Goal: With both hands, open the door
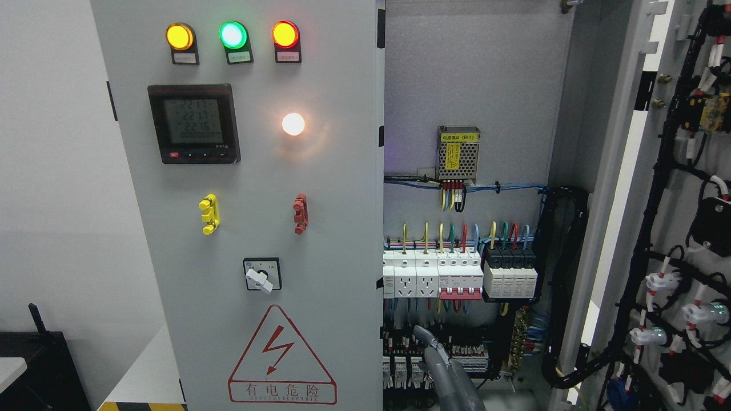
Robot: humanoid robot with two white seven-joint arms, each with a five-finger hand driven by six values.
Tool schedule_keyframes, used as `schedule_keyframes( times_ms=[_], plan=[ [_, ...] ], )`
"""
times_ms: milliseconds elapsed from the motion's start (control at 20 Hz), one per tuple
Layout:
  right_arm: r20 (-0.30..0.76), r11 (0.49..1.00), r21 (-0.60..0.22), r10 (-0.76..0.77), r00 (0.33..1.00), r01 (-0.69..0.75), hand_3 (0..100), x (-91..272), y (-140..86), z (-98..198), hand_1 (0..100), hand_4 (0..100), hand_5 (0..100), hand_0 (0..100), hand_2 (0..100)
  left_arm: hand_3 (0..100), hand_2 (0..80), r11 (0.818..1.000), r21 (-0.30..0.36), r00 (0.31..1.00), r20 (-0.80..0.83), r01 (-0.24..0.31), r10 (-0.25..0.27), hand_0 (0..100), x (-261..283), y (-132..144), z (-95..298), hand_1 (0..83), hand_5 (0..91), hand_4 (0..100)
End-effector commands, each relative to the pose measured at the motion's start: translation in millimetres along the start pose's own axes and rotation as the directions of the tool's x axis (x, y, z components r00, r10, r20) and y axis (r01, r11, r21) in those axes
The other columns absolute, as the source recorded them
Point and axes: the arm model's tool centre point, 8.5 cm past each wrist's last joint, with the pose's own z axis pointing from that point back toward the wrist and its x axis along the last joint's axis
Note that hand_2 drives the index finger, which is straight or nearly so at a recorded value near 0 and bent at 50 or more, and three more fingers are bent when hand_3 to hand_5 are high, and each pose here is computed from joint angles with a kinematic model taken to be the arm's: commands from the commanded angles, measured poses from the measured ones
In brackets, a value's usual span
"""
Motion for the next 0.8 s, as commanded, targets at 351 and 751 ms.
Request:
schedule_keyframes(
  times_ms=[351, 751],
  plan=[
    [-0.068, 0.998, 0.045, -0.043, 0.997, 0.046, 0, -15.0, 9.1, -23.7, 0, 0, 0, 38, 0, 0, 0.0, 1.0, -0.004, 1.0, -0.006, 0.015, -0.015, 0, -0.6, -0.8, -0.1, 0.0, 0.0, 0],
    [-0.06, 0.997, 0.063, -0.036, 0.998, 0.04, 0, -9.2, 8.6, -31.8, 0, 0, 0, 38, 0, 0, 0.0, 1.0, -0.004, 1.0, -0.006, 0.014, -0.014, 0, -0.6, -0.7, -0.1, 0.0, 0.0, 0]
  ],
)
